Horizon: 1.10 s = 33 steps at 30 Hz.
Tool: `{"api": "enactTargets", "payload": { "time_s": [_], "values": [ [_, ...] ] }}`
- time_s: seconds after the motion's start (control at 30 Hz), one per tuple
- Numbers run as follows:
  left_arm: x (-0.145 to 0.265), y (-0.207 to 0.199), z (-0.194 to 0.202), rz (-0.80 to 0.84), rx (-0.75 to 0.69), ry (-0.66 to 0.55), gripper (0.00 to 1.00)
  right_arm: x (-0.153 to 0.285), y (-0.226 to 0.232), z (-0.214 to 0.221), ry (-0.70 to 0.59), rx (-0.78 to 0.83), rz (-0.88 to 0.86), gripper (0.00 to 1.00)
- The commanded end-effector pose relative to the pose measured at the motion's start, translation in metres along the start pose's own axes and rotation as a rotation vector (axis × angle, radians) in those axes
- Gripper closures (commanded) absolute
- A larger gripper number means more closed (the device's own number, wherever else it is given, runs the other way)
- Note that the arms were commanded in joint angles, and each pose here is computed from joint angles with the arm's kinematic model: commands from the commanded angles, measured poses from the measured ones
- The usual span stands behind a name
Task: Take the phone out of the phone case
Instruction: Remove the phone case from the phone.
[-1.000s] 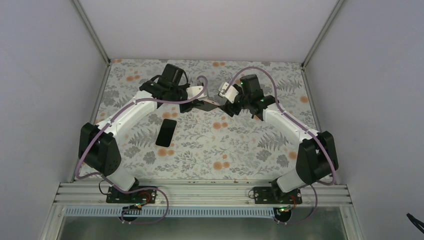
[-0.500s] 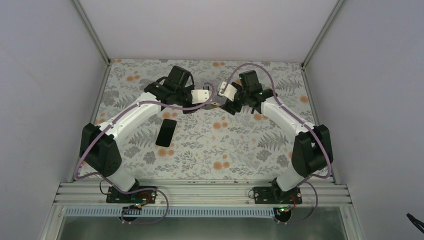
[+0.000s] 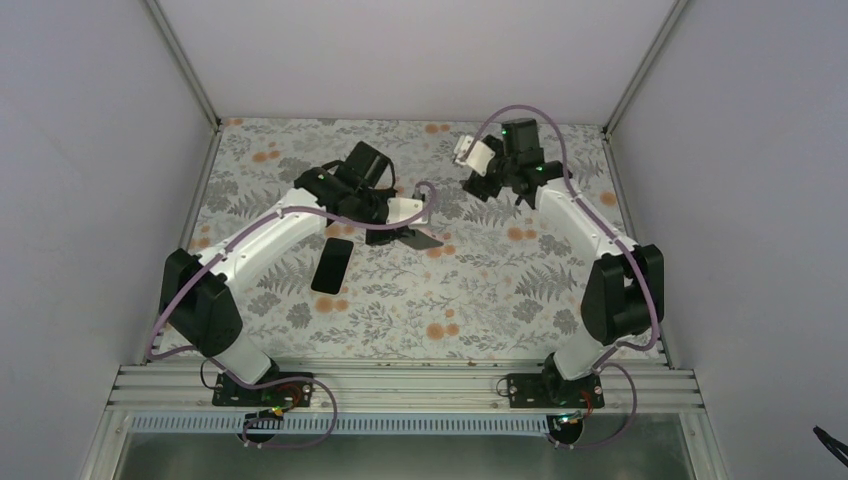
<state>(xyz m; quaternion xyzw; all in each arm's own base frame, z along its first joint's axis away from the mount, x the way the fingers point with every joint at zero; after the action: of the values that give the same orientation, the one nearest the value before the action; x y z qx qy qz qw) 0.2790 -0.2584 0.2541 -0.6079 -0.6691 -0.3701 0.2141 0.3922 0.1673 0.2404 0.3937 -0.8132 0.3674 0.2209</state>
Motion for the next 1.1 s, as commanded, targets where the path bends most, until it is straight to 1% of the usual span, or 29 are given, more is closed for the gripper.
{"api": "enactTargets", "payload": {
  "time_s": [0.0, 0.13, 0.23, 0.37, 0.47, 0.67, 0.8, 1.07],
  "values": [
    [0.007, -0.030, -0.011, 0.139, -0.013, -0.047, 0.98, 0.007, -0.036, -0.005, -0.007, 0.031, 0.158, 0.14],
    [0.008, -0.029, -0.012, 0.128, -0.013, -0.043, 0.98, 0.009, -0.039, -0.006, -0.006, 0.033, 0.157, 0.14],
    [0.008, -0.026, -0.012, 0.103, -0.019, -0.040, 0.98, 0.015, -0.027, -0.007, -0.019, 0.042, 0.074, 0.14],
    [0.008, -0.020, -0.012, 0.035, -0.036, -0.044, 0.98, 0.037, 0.016, -0.001, -0.045, 0.054, -0.113, 0.13],
    [0.008, -0.016, -0.014, 0.012, -0.044, -0.061, 0.98, 0.051, 0.049, 0.009, -0.063, 0.045, -0.212, 0.13],
    [0.005, -0.011, -0.018, 0.014, -0.041, -0.074, 0.98, 0.054, 0.098, 0.019, -0.053, 0.004, -0.384, 0.13],
    [0.005, -0.010, -0.020, 0.013, -0.039, -0.078, 0.98, 0.045, 0.115, 0.017, -0.049, 0.007, -0.411, 0.13],
    [0.006, -0.011, -0.020, 0.015, -0.034, -0.082, 0.98, 0.030, 0.114, 0.009, -0.059, -0.003, -0.416, 0.14]
  ]
}}
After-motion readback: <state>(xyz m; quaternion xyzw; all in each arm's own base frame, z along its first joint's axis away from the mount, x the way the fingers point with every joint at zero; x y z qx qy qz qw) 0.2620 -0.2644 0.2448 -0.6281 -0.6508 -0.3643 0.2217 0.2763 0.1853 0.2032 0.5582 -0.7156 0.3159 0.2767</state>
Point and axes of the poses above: each gripper's point midway between its finger pads, its own x axis back along the fingers, its own y axis along the line the jaws close on, z = x × y, the point moved 6 cm from there along x, back along the fingers, and after that the axes turned 3 degrees about -x, right-handed, at the moved point
